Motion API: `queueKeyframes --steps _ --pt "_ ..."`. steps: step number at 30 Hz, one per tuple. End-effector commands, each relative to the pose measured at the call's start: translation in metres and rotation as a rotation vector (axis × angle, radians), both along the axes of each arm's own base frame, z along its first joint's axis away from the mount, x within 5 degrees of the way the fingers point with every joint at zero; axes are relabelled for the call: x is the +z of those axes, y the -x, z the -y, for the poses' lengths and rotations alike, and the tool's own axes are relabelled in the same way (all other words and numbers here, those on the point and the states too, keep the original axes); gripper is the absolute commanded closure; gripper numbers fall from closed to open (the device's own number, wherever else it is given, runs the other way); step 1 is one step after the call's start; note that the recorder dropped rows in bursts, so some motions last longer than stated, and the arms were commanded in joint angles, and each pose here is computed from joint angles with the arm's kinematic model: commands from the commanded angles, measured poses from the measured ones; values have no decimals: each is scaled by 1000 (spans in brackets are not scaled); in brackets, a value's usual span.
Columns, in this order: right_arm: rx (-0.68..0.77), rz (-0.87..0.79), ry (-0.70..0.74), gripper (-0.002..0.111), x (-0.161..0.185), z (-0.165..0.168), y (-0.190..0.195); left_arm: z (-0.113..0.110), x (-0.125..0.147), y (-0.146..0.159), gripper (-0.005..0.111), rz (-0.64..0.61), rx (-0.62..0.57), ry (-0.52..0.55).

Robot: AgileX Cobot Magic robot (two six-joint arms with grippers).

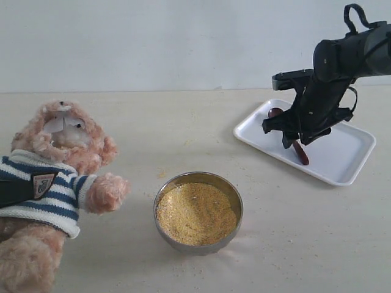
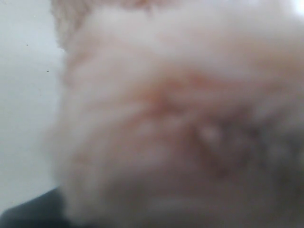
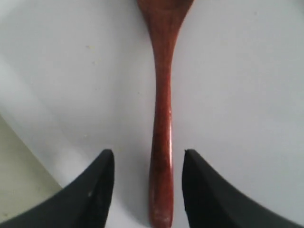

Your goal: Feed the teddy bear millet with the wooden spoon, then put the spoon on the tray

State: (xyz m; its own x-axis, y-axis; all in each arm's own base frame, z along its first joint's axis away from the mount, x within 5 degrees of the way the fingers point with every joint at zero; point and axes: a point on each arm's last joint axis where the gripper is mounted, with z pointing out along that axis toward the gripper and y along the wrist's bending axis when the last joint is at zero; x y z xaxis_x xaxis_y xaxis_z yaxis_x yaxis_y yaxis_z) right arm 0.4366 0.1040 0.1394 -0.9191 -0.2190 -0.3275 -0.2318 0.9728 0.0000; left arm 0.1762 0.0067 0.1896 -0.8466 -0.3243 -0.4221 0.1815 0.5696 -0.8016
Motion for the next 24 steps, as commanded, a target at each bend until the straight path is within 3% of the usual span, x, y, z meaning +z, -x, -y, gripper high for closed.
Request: queueKeyframes --steps 1,5,12,24 --pt "8 99 -18 62 38 3 2 1 3 1 102 19 1 19" --pt "4 200 -43 66 63 6 14 1 3 1 102 19 1 19" --pt "-5 304 -72 107 80 17 62 1 3 1 102 19 1 19" --pt "-79 556 -198 108 105 46 193 1 3 1 102 19 1 19"
